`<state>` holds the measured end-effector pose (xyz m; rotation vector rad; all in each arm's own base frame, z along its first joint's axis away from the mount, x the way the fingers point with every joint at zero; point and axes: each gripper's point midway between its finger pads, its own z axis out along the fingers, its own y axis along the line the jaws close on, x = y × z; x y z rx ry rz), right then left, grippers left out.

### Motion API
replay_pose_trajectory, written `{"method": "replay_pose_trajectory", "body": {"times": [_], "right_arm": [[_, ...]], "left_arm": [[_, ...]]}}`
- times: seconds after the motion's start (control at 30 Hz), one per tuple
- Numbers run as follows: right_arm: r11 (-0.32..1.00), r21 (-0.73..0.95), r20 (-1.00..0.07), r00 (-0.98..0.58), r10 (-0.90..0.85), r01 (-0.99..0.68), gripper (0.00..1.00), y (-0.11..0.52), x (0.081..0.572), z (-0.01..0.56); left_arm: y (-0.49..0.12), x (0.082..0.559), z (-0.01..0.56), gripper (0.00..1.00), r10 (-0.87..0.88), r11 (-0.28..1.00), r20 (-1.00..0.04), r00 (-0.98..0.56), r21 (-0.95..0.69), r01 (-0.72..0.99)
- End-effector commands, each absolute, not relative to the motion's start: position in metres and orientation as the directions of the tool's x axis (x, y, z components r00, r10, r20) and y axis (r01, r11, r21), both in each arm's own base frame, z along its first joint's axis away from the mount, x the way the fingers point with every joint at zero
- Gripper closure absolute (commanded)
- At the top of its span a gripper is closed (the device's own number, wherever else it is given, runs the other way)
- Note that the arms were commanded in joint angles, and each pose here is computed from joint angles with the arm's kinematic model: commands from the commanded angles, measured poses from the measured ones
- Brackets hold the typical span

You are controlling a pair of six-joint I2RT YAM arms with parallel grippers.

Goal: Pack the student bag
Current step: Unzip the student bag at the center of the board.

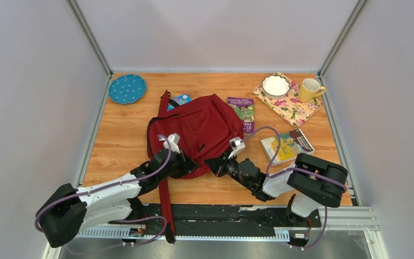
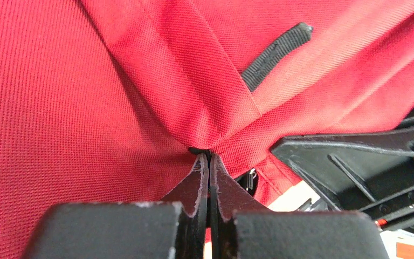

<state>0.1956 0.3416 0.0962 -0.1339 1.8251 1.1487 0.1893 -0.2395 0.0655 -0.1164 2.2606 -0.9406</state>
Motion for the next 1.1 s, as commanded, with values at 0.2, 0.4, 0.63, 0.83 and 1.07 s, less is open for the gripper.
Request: {"method": "replay_pose_trajectory", "body": {"times": [0.2, 0.4, 0.63, 0.83, 1.07], "right_arm": [[0.647, 0.584, -0.811, -0.379, 0.445, -0.489, 1.0, 0.312, 0.22, 0.135], [0.666, 0.584, -0.811, -0.368, 0.454, -0.464, 1.0, 0.303, 0.227, 0.133], [0.662, 0.594, -0.804, -0.373, 0.464, -0.457, 1.0, 0.304, 0.231, 0.133], [0.646, 0.62, -0.784, -0.381, 0.49, -0.445, 1.0, 0.303, 0.238, 0.137], [0.64, 0.629, -0.777, -0.375, 0.506, -0.441, 1.0, 0.293, 0.265, 0.159]], "left_arm": [[-0.222, 0.191, 0.093, 1.0, -0.273, 0.746, -0.718, -0.64, -0.578, 0.33], [-0.205, 0.193, 0.098, 1.0, -0.269, 0.781, -0.762, -0.59, -0.531, 0.329], [-0.194, 0.195, 0.103, 1.0, -0.26, 0.803, -0.8, -0.541, -0.49, 0.338], [-0.176, 0.197, 0.103, 1.0, -0.217, 0.849, -0.844, -0.49, -0.411, 0.332], [-0.171, 0.194, 0.12, 1.0, -0.124, 0.853, -0.894, -0.431, -0.318, 0.413]]}}
